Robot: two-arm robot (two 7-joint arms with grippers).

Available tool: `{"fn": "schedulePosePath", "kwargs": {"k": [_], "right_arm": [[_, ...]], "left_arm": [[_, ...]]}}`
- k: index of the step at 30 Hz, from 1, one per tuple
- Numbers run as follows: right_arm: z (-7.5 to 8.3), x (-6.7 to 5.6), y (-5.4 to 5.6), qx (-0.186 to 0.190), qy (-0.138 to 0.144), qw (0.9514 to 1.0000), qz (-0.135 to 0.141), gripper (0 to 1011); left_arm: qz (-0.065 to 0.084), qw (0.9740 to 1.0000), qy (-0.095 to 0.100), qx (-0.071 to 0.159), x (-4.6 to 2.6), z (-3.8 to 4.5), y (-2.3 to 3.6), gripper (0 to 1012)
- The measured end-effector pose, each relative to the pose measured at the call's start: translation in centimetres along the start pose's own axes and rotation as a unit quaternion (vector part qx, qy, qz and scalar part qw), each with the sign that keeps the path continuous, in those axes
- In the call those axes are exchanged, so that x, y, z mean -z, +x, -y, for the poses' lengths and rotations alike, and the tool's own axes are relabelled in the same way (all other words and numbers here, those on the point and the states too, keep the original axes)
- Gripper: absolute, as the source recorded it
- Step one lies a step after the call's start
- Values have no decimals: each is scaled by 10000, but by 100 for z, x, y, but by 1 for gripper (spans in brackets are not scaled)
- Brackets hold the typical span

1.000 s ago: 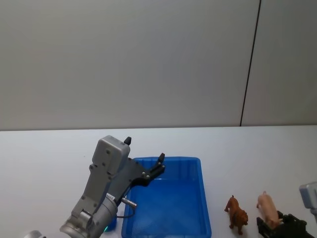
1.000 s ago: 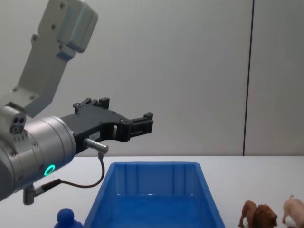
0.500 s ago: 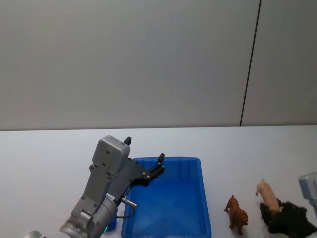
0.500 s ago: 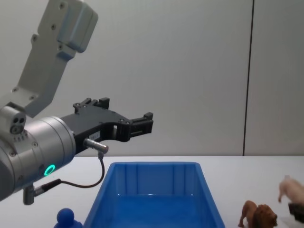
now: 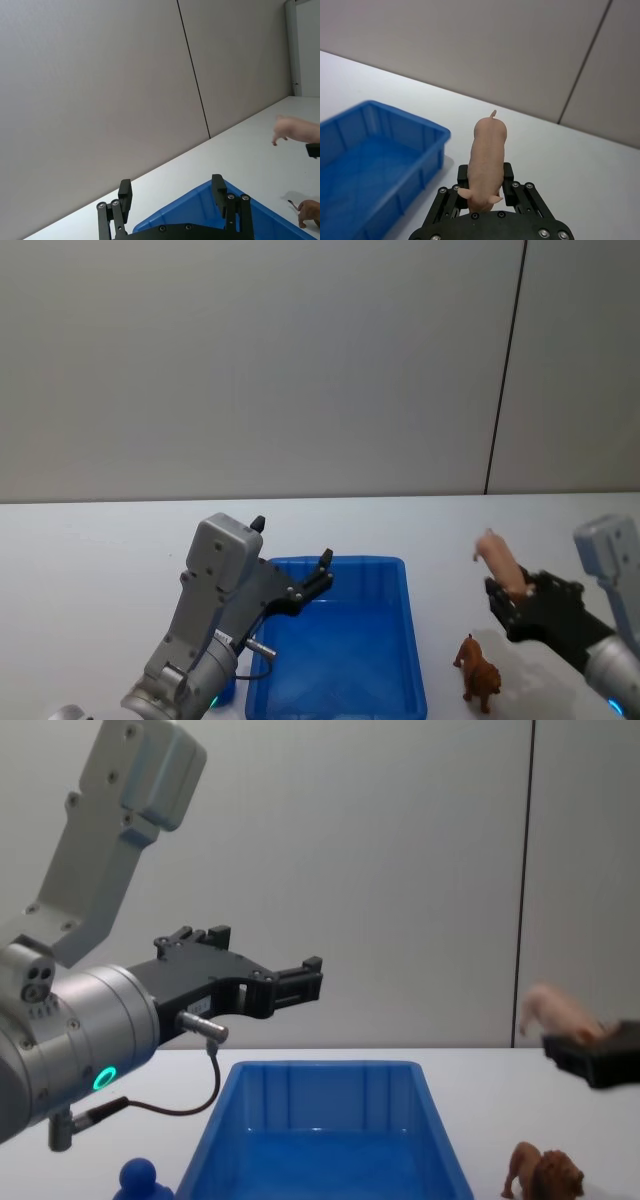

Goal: Pick up the two dolls from the table and place them into the box.

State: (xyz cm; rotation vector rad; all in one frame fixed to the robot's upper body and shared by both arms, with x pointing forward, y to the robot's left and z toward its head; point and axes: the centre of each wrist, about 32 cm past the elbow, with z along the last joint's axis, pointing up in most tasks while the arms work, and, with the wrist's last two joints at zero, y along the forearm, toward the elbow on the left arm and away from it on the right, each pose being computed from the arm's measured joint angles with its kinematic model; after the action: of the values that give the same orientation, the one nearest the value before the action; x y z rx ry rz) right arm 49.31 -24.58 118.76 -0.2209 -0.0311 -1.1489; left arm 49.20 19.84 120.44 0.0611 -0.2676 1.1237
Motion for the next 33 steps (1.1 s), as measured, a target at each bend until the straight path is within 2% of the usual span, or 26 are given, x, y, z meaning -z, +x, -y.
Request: {"fn": "schedulePosePath", "kwargs": {"k": [6,13,14,20,25,27,28,30,31,32,33], "right_arm": [[-148,-253,-21,-371,176,9991,91,367],[-383,-482,-68,-916,99,9957,96,367],[-383,-482,-68,-916,99,9957,96,367],[-638,-600,-174,-1400,-114,9901,60,367],[-790,-632,-261,-1663,-271,9857,67,383],[-836,-648,-292,-1734,-301,9844,74,433],[-879,-639,-317,-1797,-361,9830,74,503],[-923,-643,-347,-1866,-407,9816,87,564],[-941,-641,-359,-1890,-427,9810,91,564],[-952,-641,-365,-1906,-439,9806,96,624],[-977,-642,-382,-1937,-462,9799,108,643]], "left_arm": [[0,10000,0,0,0,0,0,1001],[0,10000,0,0,0,0,0,1001],[0,10000,0,0,0,0,0,1001],[0,10000,0,0,0,0,0,1001],[0,10000,0,0,0,0,0,1001],[0,10000,0,0,0,0,0,1001],[0,10000,0,0,0,0,0,1001],[0,10000,0,0,0,0,0,1001],[0,10000,0,0,0,0,0,1002],[0,10000,0,0,0,0,0,1002],[0,10000,0,0,0,0,0,1001]]}}
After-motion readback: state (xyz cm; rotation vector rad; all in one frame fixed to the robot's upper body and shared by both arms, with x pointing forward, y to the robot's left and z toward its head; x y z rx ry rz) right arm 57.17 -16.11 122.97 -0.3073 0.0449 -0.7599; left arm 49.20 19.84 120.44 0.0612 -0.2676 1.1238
